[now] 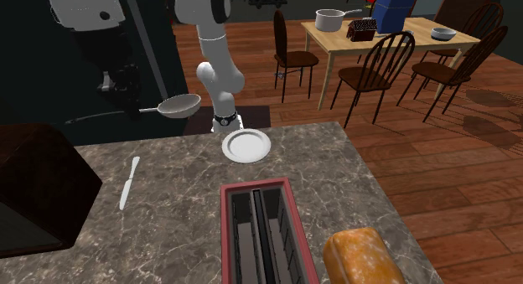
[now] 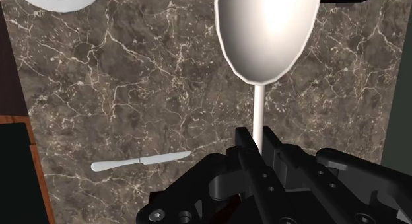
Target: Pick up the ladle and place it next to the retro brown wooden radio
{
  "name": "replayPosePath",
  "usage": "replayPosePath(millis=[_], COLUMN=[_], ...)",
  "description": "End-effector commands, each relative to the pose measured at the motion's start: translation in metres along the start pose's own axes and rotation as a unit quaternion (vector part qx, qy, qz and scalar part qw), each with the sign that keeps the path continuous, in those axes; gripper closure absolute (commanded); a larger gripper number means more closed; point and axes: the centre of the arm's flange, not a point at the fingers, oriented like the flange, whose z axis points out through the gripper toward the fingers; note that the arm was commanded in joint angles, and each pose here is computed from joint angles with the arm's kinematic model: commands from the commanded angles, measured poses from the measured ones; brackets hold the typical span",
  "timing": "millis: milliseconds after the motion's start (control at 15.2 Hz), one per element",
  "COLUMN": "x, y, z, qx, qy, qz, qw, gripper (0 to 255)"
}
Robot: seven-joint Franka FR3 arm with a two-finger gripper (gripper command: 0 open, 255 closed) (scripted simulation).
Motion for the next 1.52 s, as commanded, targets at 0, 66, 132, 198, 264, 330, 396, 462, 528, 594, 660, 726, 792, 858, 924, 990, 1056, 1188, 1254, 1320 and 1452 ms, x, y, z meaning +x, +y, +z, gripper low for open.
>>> replayPosePath(millis=[0,66,132,198,264,330,396,462,528,594,660,726,792,858,924,990,1056,1188,1254,1320,1452], x=[0.025,0.039,0.052,0.065,0.078,0.091,0.104,0.117,0.134,0.135,0.135,0.135,0.135,0.135,0.135,0.135,0.136,0.136,0.136,0.136,0.136], y=[0.0,-0.001,-0.002,-0.003,-0.005,-0.006,-0.007,-0.008,-0.01,-0.009,-0.009,-0.008,-0.007,-0.007,-0.006,-0.006,-0.005,-0.004,-0.003,-0.003,-0.001], z=[-0.002,-0.002,-0.002,-0.003,-0.003,-0.003,-0.003,-0.004,-0.004,0.001,0.007,0.012,0.017,0.022,0.028,0.033,0.038,0.049,0.054,0.059,0.07], qx=[0.0,0.0,0.0,0.0,0.0,0.0,0.0,0.0,0.0,0.0,0.0,0.0,0.0,0.0,0.0,0.0,0.0,0.0,0.0,0.0,0.0], qy=[0.0,0.0,0.0,0.0,0.0,0.0,0.0,0.0,0.0,0.0,0.0,0.0,0.0,0.0,0.0,0.0,0.0,0.0,0.0,0.0,0.0], qz=[-0.001,-0.001,-0.001,-0.001,-0.001,-0.001,-0.001,-0.001,-0.001,-0.001,-0.001,-0.001,-0.001,-0.001,-0.001,-0.001,-0.001,-0.001,-0.001,-0.001,-0.001], qw=[1.0,1.0,1.0,1.0,1.0,1.0,1.0,1.0,1.0,1.0,1.0,1.0,1.0,1.0,1.0,1.0,1.0,1.0,1.0,1.0,1.0], gripper=[255,255,255,255,255,255,255,255,255,255,255,255,255,255,255,255,255,255,255,255,255])
